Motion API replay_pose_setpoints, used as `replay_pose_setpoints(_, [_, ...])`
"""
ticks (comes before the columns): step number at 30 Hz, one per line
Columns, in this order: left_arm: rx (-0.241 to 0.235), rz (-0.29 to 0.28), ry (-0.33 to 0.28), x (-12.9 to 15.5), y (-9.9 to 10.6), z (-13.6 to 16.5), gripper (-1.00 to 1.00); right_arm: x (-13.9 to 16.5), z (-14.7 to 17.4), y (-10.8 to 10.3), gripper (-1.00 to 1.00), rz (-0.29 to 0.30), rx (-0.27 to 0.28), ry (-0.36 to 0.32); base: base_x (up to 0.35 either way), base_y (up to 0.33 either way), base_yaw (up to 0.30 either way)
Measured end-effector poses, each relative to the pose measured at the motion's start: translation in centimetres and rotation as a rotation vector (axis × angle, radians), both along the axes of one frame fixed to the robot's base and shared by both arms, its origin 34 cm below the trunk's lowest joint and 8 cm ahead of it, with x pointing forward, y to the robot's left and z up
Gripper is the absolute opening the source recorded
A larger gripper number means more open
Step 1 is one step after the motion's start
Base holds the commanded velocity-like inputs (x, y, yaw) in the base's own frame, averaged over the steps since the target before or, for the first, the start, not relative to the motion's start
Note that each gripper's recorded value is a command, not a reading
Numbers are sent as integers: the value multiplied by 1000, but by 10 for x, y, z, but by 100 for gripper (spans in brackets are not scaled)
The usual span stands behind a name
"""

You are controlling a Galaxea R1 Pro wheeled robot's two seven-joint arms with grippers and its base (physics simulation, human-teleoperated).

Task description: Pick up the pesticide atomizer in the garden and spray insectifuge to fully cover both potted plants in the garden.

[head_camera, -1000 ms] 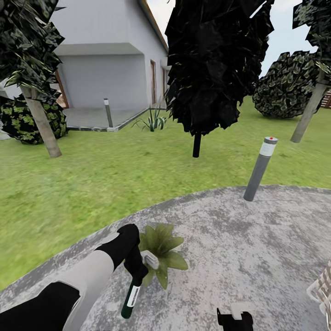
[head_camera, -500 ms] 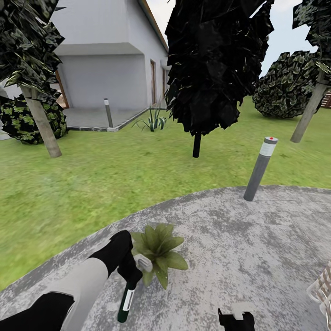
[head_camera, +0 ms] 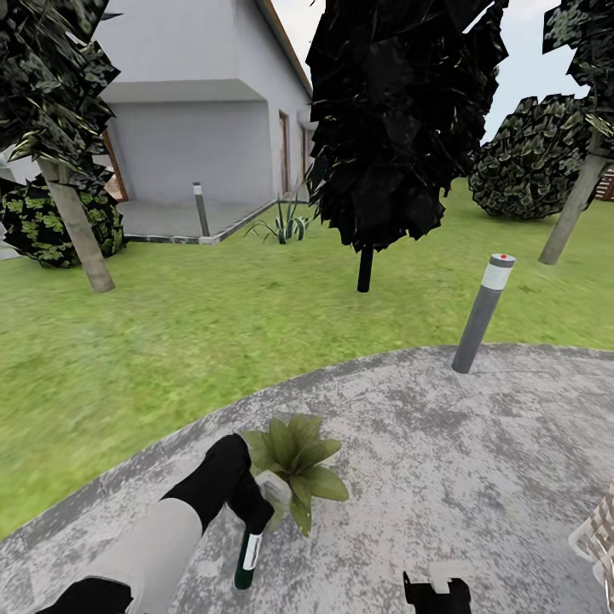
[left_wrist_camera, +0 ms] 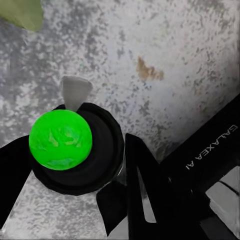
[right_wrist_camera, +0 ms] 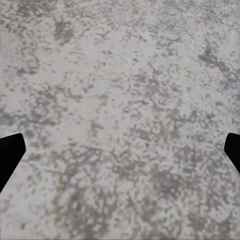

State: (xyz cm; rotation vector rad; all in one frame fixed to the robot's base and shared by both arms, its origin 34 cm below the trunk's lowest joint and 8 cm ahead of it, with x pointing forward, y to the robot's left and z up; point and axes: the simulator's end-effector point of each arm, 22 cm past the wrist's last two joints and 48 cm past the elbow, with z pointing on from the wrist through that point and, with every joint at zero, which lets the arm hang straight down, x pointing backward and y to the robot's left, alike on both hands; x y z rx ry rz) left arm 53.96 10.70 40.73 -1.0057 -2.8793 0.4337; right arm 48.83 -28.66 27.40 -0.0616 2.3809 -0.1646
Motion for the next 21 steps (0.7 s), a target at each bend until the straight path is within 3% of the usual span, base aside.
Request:
replay_pose_setpoints(11, [-19, 33, -36, 32, -16, 32, -100, 0, 0, 1, 100, 0, 1, 0, 0, 0, 0])
replay_pose_setpoints(21, [-50, -1, 66, 0, -12, 18, -100, 0, 0, 1, 100, 0, 1, 1, 0, 0, 0])
